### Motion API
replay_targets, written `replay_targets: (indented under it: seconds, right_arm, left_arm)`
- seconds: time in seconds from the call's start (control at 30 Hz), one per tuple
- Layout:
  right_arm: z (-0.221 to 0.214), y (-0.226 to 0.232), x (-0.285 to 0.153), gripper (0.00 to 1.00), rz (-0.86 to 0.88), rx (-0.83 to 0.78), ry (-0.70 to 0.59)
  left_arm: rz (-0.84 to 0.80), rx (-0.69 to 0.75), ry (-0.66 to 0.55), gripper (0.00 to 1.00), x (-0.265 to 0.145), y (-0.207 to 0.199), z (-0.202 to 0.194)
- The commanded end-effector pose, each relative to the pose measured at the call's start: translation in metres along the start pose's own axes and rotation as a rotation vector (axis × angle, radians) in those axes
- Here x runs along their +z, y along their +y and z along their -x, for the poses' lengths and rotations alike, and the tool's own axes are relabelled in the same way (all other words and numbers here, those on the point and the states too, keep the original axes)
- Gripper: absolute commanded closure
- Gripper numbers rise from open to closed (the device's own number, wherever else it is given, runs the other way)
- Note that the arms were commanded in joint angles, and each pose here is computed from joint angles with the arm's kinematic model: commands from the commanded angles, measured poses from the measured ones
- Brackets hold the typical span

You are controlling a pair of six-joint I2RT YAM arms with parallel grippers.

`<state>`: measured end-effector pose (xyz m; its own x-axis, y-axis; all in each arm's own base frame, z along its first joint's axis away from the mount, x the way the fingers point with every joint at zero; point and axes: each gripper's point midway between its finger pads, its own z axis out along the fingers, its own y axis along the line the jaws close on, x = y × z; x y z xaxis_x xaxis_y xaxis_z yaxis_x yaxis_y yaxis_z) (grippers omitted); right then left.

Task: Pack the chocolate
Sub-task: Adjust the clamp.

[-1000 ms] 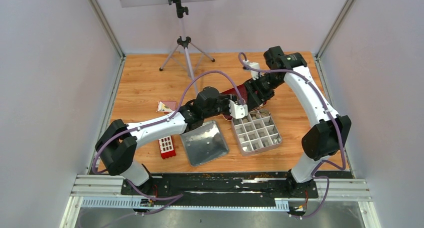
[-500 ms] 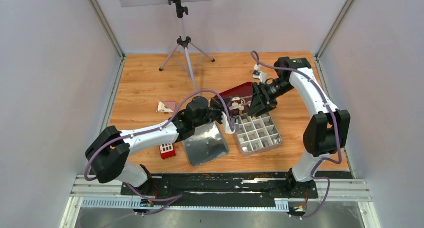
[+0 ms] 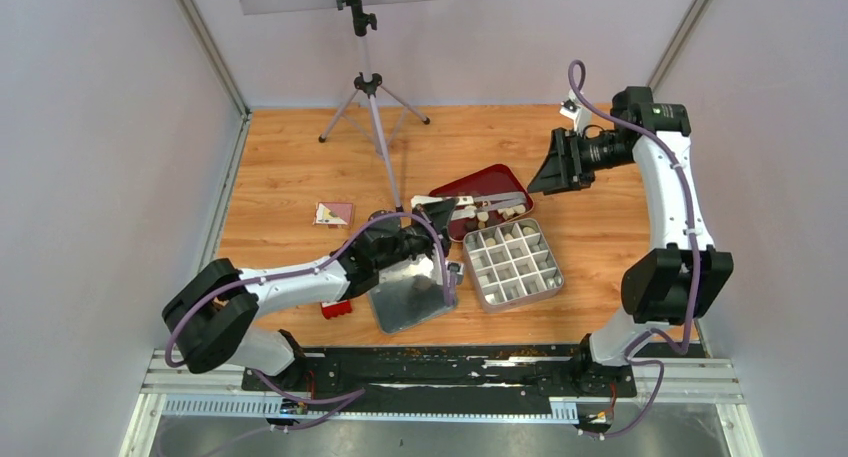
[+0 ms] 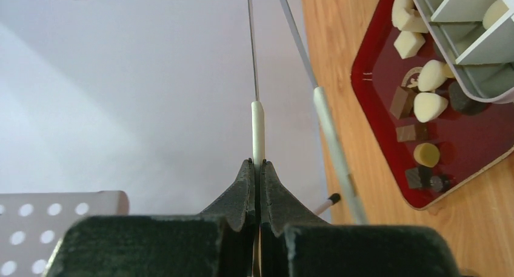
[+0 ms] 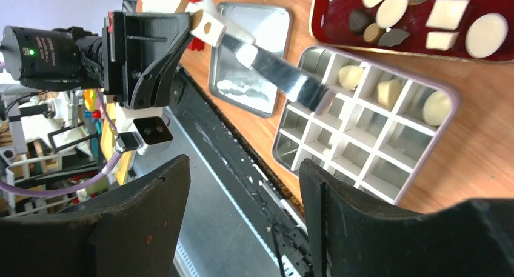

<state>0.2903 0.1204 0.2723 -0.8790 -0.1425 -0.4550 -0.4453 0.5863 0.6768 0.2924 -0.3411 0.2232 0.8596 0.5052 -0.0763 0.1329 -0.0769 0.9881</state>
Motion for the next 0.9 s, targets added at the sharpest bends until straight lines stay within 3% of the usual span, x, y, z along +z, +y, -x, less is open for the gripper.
replay_targets:
  seconds: [0.0, 0.13, 0.3, 0.5, 0.87]
  right_arm:
    - [0.017, -0.018, 0.004, 0.31, -0.035, -0.021, -0.046]
    - [0.020, -0.029, 0.026, 0.22, 0.077, 0.069, -0.009]
    - [0.019, -0.030, 0.043, 0.19, 0.160, 0.123, 0.032]
    - [0.019, 0.005, 0.042, 0.18, 0.302, 0.149, 0.023]
    - [-0.028, 0.063, 0.036, 0.15, 0.430, 0.189, 0.074]
  left_arm:
    - [0.307, 0.200, -0.053, 1.00, -0.018, 0.073, 0.017]
    - [0.365, 0.233, -0.092, 1.00, -0.021, 0.080, 0.026]
    - [0.382, 0.226, -0.139, 1.00, -0.020, 0.082, 0.034]
    - [0.373, 0.221, -0.151, 1.00, -0.014, 0.081, 0.035]
    - [0.393, 0.230, -0.183, 1.00, -0.004, 0.083, 0.038]
